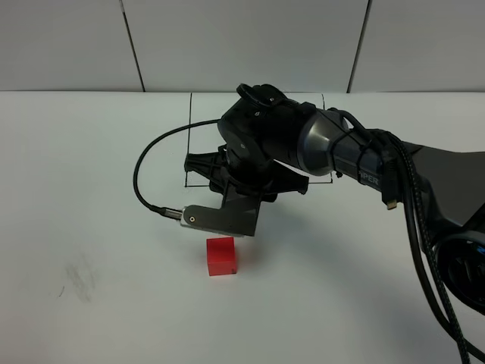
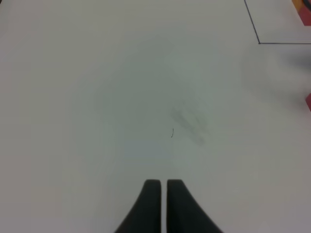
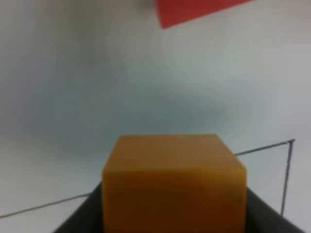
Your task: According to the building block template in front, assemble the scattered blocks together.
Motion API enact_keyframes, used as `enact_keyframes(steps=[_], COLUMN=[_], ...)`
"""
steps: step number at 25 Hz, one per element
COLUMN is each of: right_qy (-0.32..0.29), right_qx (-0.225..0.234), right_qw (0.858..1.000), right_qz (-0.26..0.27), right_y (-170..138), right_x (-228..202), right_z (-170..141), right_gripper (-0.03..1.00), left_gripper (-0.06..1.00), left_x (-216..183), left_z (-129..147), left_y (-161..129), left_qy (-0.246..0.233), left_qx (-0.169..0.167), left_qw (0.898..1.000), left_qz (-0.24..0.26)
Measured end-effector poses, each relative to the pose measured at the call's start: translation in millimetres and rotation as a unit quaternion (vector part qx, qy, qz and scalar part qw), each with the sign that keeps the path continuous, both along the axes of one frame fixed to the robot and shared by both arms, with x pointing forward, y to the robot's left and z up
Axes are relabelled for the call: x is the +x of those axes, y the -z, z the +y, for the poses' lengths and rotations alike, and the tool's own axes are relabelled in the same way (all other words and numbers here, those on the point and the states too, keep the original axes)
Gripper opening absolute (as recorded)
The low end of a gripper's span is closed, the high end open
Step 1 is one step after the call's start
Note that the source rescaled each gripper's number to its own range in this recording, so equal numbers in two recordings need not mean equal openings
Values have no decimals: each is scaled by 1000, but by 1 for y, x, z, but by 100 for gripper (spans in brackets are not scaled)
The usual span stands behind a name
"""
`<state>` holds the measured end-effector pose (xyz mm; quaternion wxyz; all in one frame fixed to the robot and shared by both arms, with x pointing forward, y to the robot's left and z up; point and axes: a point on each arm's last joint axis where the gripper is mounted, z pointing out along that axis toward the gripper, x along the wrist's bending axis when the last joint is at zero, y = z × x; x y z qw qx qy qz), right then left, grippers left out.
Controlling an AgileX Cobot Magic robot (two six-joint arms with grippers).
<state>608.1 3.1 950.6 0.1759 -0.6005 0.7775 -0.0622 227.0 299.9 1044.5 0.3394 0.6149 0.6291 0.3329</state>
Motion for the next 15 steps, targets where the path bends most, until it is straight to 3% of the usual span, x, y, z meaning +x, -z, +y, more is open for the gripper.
enact_keyframes(steps=[6, 15], right_qy=[17, 7], right_qx=[44, 52], right_qw=[999, 998], right_qz=[18, 46], right_y=[-23, -25], right_x=[0, -15], right_z=[10, 24], right_gripper=[49, 49], left_gripper=[0, 0], left_x=[0, 0], left_z=[0, 0], left_y=[0, 0], left_qy=[0, 0], left_qx=[0, 0], left_qw=[1000, 1000], left_qz=[0, 0])
